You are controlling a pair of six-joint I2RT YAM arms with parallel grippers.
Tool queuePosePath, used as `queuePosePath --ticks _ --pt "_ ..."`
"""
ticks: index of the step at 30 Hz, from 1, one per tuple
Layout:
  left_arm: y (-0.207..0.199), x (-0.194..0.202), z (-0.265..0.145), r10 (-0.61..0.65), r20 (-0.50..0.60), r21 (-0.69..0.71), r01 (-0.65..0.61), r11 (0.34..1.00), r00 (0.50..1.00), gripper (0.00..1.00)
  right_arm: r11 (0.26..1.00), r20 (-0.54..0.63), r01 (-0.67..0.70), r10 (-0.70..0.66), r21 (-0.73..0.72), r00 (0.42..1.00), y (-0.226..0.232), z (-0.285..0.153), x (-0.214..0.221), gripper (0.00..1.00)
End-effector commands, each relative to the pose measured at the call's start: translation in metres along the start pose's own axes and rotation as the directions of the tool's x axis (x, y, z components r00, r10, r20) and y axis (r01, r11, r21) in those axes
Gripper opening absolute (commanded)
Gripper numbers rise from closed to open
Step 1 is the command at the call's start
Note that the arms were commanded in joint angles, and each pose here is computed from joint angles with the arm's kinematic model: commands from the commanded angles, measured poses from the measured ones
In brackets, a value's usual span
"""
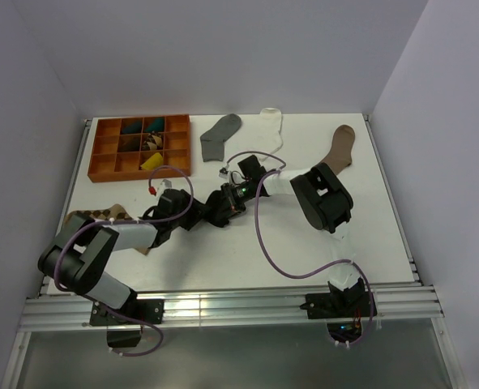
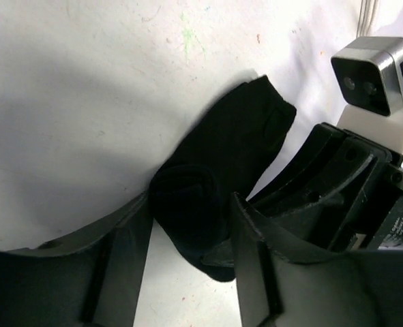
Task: Roll the socks
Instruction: Roll the sock at the center of the board.
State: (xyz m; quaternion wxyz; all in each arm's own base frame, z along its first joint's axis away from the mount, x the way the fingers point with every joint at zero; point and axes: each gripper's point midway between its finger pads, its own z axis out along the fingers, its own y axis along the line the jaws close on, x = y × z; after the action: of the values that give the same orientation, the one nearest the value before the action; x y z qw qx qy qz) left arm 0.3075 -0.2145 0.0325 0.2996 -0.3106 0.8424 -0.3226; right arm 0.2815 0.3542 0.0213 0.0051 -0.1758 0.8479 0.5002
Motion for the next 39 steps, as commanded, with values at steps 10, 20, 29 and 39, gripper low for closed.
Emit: queuePosePath --ticks 10,20,29,39 --pt "0.055 0.018 0.012 0.044 -0.059 -0.221 -0.056 0.974 0.997 0.17 0.978 0.078 0.014 -0.032 0.21 0.996 -0.04 -0.006 -0.001 0.22" --pt "0.054 0.017 0.018 0.117 -0.101 -0.263 -0.139 0.955 0.988 0.01 0.847 0.214 0.266 -0.397 0.46 0.893 -0.009 -0.052 -0.025 0.51" --pt "0.046 0.015 0.02 0.189 -0.146 -0.273 -0.223 0.936 0.971 0.0 0.594 0.23 0.403 -0.717 0.696 0.658 0.022 -0.066 -0.024 0.59" --pt "0.041 0.017 0.024 0.229 -0.196 -0.266 -0.277 0.923 0.953 0.0 0.43 0.17 0.512 -0.862 0.744 0.477 0.057 -0.057 -0.022 0.63"
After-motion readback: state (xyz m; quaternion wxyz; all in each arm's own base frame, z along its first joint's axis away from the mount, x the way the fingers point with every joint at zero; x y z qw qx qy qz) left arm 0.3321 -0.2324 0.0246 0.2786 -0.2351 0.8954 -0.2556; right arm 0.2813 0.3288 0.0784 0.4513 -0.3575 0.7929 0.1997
